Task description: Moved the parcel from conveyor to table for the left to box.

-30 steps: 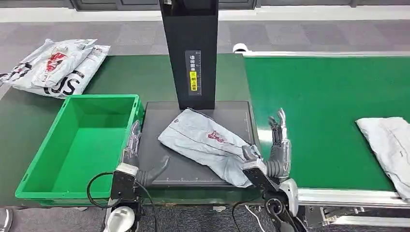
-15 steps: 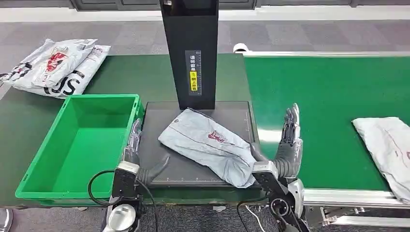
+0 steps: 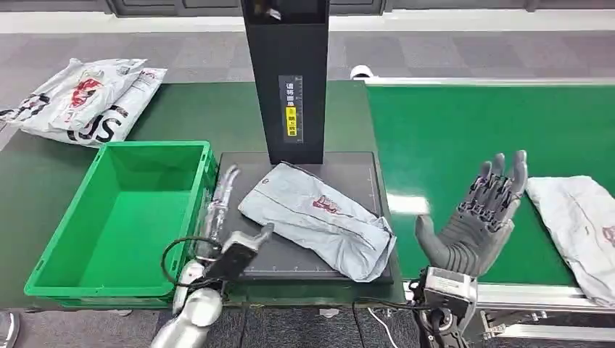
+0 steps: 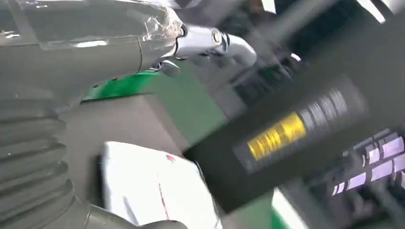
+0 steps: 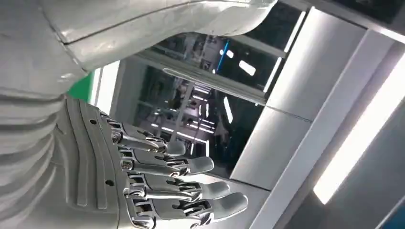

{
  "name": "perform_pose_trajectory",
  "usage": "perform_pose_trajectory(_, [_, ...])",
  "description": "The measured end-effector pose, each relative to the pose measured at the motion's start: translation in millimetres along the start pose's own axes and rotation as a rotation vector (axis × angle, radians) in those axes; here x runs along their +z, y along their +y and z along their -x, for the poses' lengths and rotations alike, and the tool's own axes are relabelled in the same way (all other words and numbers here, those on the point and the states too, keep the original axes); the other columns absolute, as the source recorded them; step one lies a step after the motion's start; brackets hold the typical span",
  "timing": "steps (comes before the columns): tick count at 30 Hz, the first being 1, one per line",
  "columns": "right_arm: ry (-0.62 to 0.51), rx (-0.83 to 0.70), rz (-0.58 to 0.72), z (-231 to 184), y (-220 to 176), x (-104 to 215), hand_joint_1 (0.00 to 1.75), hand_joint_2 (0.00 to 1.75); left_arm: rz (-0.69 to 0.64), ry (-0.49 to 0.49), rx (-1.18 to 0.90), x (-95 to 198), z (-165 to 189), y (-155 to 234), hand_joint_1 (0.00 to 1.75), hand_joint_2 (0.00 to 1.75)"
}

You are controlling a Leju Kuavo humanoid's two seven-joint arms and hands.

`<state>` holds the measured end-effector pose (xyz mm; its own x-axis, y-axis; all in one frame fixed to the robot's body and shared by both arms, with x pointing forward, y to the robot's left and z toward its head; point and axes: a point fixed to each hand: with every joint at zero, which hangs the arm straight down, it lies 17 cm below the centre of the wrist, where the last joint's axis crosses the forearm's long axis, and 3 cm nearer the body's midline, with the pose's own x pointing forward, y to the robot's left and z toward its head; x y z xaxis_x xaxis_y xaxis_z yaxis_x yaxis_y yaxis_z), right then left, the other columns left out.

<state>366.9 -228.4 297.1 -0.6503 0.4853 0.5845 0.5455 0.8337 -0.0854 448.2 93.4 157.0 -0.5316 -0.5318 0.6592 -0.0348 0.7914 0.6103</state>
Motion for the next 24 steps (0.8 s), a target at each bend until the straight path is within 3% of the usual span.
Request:
perform_pose_trajectory(7, [0.000, -0.018, 0.021, -3, 1, -6, 0.00, 1.75, 0.202, -0.080, -0.010, -35, -20, -64, 0.00, 1.75])
perform_pose_trajectory(17, [0.004, -0.028, 0.032, -4, 1, -8, 0.00, 1.75, 0.413, -0.110, 0.047, -35, -56, -134, 0.00, 1.75])
perform_pose_trajectory(24, [0.004, -0.029, 0.035, -5, 3, -9, 0.00, 1.75, 0.503, -0.063, 0.049, -39, -64, -158, 0.00, 1.75])
